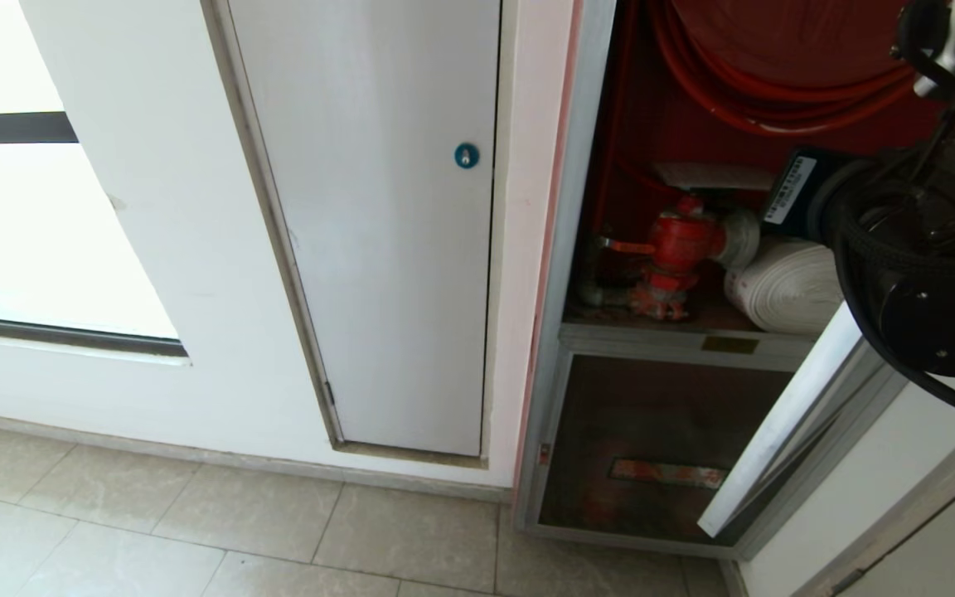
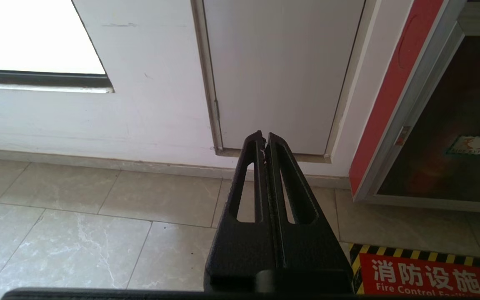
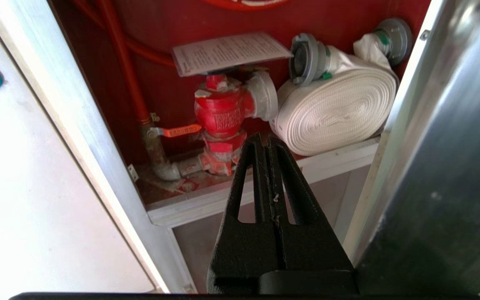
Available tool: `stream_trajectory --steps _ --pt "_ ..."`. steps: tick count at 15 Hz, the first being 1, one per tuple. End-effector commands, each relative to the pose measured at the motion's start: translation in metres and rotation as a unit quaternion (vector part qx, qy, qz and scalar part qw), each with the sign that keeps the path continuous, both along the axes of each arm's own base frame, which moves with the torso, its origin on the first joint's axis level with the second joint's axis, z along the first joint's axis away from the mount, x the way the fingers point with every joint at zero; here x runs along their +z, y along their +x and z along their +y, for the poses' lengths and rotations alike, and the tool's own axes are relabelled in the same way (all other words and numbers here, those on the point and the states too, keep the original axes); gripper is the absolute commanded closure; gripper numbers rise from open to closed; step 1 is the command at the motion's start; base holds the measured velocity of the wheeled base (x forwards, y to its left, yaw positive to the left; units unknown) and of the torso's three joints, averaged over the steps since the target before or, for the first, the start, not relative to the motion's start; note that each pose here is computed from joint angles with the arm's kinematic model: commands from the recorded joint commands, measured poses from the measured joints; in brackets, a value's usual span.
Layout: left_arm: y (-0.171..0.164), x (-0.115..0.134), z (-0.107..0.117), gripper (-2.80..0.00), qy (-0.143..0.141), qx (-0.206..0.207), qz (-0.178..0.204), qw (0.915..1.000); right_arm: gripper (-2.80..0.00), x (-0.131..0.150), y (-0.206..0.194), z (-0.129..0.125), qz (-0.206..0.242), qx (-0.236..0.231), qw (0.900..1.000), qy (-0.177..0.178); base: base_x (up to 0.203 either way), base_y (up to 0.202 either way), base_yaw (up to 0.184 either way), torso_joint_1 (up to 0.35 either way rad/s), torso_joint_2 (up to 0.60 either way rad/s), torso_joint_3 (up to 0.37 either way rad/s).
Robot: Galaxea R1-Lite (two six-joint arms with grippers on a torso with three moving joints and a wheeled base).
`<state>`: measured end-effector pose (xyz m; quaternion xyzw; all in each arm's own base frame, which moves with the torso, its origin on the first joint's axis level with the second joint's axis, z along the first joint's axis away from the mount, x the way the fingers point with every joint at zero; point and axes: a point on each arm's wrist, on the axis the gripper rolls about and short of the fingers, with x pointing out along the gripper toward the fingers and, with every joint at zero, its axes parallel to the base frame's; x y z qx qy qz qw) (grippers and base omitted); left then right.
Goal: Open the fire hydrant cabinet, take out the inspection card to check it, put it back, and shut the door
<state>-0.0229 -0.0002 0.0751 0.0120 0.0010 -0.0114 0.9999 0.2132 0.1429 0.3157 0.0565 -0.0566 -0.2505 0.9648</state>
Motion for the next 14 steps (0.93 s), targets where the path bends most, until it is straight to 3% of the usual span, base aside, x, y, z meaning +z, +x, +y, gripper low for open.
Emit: stream_trajectory --steps 1,4,14 --pt "0.0001 0.0000 0.0000 0.00 0.000 0.000 0.000 1.0000 0.00 0.0006 -0.0018 -0.0013 -0.006 -0.001 1.000 -0.003 0.000 0.000 0.000 0.000 0.00 0.000" --pt "0.0001 0.0000 0.0000 0.00 0.000 0.000 0.000 1.0000 0.00 0.0070 -0.0031 -0.0018 -0.026 0.016 0.999 -0.014 0.000 0.000 0.000 0.000 0.00 0.000" --pt "0.0001 0.0000 0.0000 0.00 0.000 0.000 0.000 1.0000 0.00 0.0084 -0.0004 0.0026 -0.019 0.068 0.995 -0.075 0.000 0.000 0.000 0.000 0.00 0.000"
